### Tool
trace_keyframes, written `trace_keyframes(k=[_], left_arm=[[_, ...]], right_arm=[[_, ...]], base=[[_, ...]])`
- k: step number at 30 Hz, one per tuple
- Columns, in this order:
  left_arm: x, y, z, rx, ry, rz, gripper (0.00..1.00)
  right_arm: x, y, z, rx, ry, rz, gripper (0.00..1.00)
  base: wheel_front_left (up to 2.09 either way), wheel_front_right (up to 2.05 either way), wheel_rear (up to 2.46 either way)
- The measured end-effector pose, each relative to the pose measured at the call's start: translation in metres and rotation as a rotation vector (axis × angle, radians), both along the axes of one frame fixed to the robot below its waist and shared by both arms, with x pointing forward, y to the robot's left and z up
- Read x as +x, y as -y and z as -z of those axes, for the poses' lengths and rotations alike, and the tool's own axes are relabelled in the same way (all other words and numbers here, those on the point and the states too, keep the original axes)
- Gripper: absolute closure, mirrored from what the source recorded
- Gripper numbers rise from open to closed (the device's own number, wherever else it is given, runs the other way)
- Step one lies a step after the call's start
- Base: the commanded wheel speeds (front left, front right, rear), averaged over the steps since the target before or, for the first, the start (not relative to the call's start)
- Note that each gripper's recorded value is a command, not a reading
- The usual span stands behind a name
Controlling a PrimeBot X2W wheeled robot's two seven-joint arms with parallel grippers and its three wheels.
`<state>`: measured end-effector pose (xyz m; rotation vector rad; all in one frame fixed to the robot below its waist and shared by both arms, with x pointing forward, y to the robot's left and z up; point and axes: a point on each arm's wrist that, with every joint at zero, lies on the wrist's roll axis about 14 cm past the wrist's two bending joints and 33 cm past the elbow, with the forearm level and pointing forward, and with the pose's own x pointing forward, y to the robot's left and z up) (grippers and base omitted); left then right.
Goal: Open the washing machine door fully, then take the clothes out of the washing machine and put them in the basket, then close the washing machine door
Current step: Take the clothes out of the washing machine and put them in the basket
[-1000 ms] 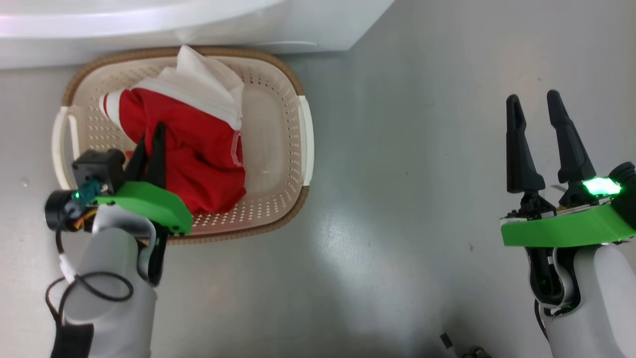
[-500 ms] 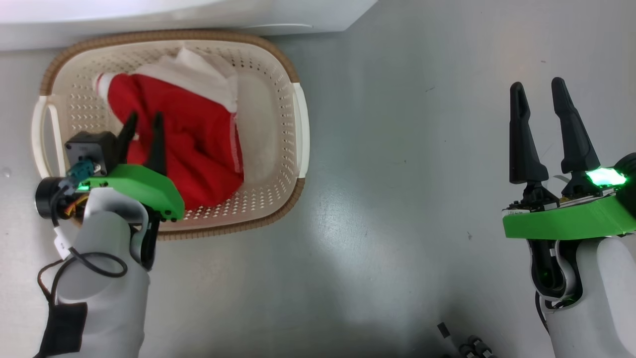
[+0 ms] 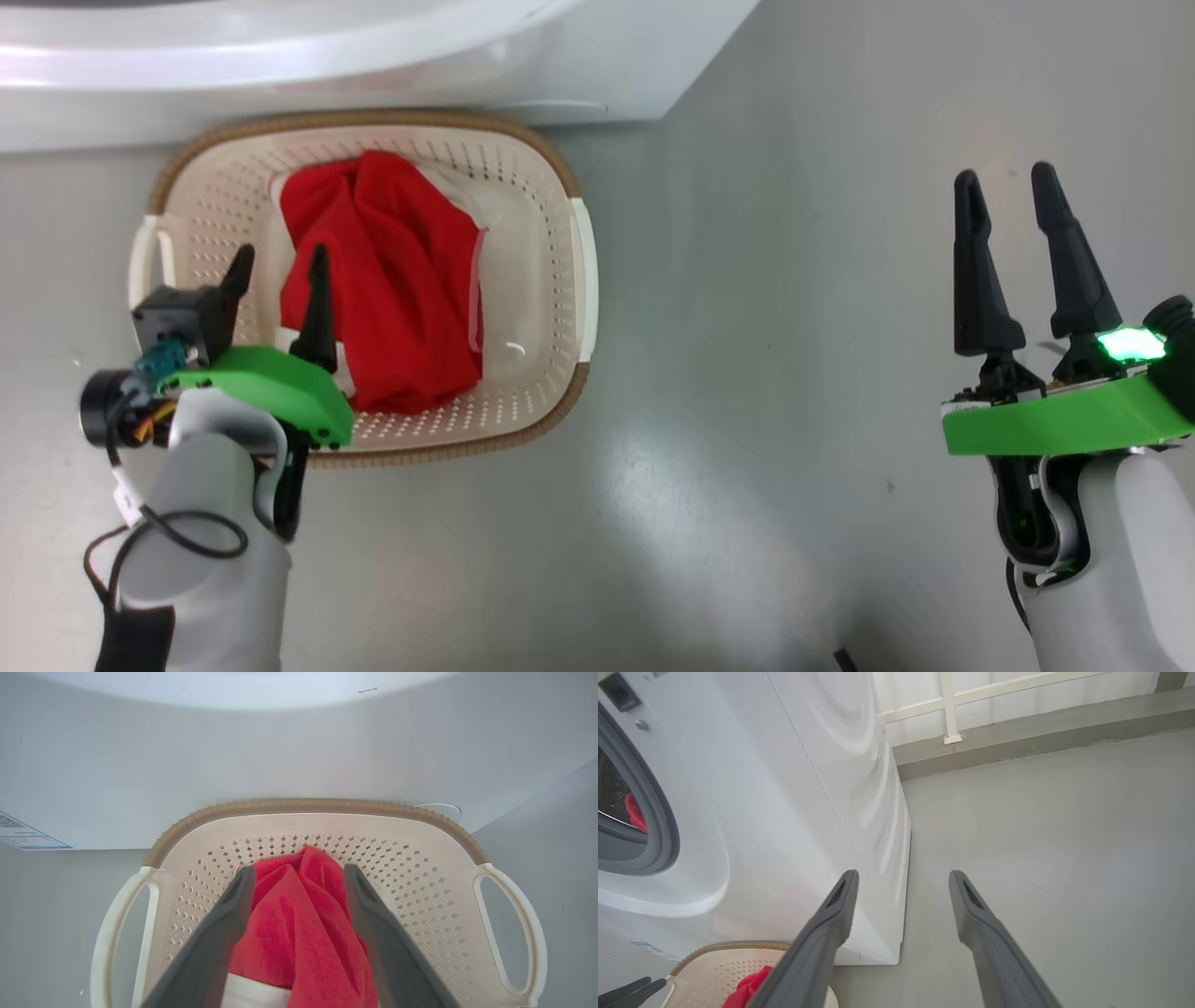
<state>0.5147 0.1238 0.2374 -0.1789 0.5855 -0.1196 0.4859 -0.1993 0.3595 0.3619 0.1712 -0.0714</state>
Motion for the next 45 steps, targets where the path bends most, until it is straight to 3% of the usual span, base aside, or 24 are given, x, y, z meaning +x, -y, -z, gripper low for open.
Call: trace_keyframes(k=[18, 29, 45], left_arm=[[-0.014, -0.02, -0.105, 0.012, 0.246, -0.04, 0.0], [-0.048, -0.038, -0.17, 0.015, 0.398, -0.087, 0.0], [-0.106, -0.05, -0.221, 0.03, 0.525, -0.11, 0.0]], right_arm=[[-0.033, -0.01, -0.043, -0.005, 0.042, -0.037, 0.0], [-0.062, -0.014, -0.071, -0.021, 0.078, -0.07, 0.0], [-0.107, -0.005, -0.093, -0.019, 0.11, -0.045, 0.0]], base=[[0.0, 0.0, 0.0], [0.0, 0.0, 0.0], [0.0, 0.0, 0.0]])
